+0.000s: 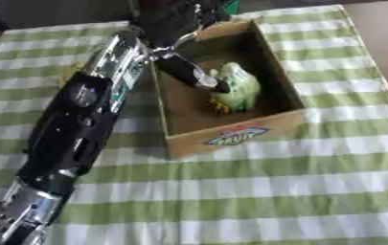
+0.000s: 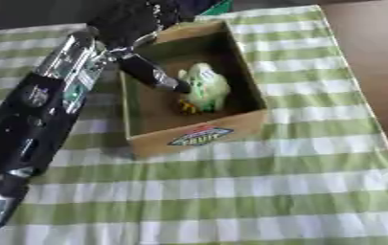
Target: Pick up objects on the table and place them in the box.
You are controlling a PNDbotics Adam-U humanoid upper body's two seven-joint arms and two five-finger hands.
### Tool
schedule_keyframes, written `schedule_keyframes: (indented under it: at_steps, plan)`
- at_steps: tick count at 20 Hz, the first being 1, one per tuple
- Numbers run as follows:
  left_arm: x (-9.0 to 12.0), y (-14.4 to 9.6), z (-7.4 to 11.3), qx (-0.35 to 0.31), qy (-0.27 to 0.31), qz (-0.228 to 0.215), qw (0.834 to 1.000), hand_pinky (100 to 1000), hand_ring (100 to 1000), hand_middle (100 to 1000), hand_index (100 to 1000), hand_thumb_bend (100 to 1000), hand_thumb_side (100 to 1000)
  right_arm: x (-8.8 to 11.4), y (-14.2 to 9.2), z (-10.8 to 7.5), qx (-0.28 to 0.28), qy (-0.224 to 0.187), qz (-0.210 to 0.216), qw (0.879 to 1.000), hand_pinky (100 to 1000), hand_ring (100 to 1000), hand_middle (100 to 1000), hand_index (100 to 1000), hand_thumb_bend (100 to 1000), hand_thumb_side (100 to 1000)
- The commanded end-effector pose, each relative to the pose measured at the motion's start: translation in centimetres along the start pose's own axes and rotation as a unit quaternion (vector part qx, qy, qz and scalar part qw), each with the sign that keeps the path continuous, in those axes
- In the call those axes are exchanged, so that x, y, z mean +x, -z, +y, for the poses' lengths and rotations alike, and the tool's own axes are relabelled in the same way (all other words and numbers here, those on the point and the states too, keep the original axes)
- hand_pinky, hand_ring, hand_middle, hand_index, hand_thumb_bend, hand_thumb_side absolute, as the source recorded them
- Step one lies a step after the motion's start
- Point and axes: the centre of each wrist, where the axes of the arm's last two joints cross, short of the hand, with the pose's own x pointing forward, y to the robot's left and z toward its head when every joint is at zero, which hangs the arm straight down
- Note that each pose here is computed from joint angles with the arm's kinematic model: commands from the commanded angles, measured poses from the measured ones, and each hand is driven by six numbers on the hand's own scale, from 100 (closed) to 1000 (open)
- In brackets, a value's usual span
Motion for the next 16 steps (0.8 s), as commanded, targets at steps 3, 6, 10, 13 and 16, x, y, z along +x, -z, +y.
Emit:
schedule_keyframes:
  at_steps: [3, 6, 10, 13, 16]
  plan:
    - [-1.0, -0.8, 3.0, 0.071, -0.03, 0.034, 0.996, 608, 830, 801, 905, 582, 926, 0.8, 0.5, -0.1, -0.001, -0.003, -0.017, 1.0, 764, 654, 528, 815, 100, 885]
    - [-1.6, -2.0, 4.4, 0.132, -0.071, 0.071, 0.986, 603, 808, 776, 885, 495, 912, 0.8, 0.4, -0.3, -0.004, -0.006, -0.017, 1.0, 765, 654, 528, 815, 100, 886]
    - [-3.3, -5.1, 5.6, 0.188, -0.11, 0.11, 0.97, 601, 799, 763, 867, 591, 892, 0.8, 0.4, -0.6, -0.008, -0.013, -0.018, 1.0, 765, 654, 528, 815, 100, 887]
    - [-4.8, -7.7, 6.2, 0.187, -0.108, 0.125, 0.968, 600, 797, 762, 869, 589, 913, 0.8, 0.3, -0.8, -0.011, -0.019, -0.017, 1.0, 765, 653, 527, 816, 100, 885]
    - [-6.3, -10.3, 6.7, 0.171, -0.113, 0.126, 0.971, 600, 797, 766, 878, 588, 925, 0.8, 0.2, -1.0, -0.013, -0.023, -0.016, 1.0, 765, 653, 526, 816, 100, 888]
